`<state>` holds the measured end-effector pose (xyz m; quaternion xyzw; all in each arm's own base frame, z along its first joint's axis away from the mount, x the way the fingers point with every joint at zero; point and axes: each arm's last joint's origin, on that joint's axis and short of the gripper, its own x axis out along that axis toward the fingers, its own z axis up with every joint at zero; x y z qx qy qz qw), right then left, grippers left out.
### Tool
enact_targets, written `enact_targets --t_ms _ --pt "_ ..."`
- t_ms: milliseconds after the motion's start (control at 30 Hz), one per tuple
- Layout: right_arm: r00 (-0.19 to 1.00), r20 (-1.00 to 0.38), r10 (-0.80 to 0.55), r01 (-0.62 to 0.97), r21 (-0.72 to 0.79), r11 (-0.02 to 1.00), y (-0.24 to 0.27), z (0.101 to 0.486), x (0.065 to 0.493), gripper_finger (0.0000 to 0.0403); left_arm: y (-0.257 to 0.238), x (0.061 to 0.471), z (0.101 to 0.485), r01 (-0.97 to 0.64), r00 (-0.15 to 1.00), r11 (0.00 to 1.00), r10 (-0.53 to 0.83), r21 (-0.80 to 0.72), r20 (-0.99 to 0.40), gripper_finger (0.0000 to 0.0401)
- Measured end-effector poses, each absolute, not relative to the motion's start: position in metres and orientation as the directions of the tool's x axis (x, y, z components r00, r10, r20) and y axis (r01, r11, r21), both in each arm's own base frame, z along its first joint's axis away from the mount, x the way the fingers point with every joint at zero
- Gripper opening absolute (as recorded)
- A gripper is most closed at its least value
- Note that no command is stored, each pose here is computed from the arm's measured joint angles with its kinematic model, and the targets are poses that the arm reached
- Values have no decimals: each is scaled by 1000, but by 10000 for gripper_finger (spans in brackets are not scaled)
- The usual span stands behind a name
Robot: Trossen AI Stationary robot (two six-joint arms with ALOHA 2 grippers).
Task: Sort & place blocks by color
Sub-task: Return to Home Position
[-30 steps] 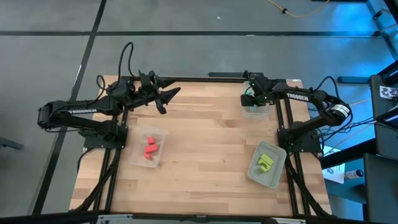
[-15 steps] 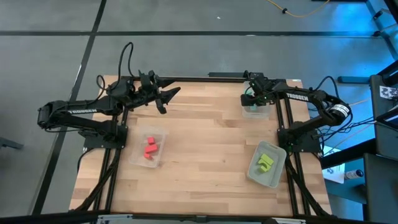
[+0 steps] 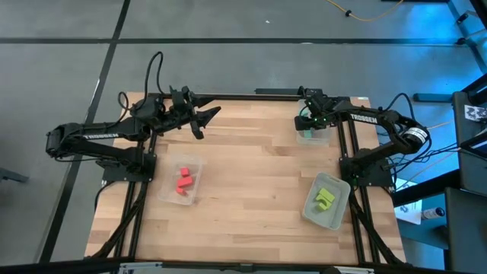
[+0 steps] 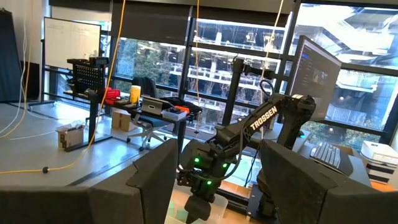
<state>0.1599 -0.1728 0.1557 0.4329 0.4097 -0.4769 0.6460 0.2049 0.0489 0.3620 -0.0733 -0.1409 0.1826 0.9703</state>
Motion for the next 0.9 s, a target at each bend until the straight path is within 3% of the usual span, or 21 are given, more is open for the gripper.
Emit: enact_targets --t_ms 333,733,833,900 --pt "250 -930 -269 955 190 229 -171 165 158 185 49 205 362 -329 895 924 371 -193 246 221" --pt "347 -851 -395 913 208 352 -159 221 142 185 47 200 366 -295 903 937 337 -186 268 221" --pt "463 -796 -391 858 292 422 -149 238 137 185 46 201 366 -287 907 940 329 -183 265 221" --pt "607 -708 -361 764 394 512 -141 253 138 185 46 201 366 -278 910 944 319 -181 265 221"
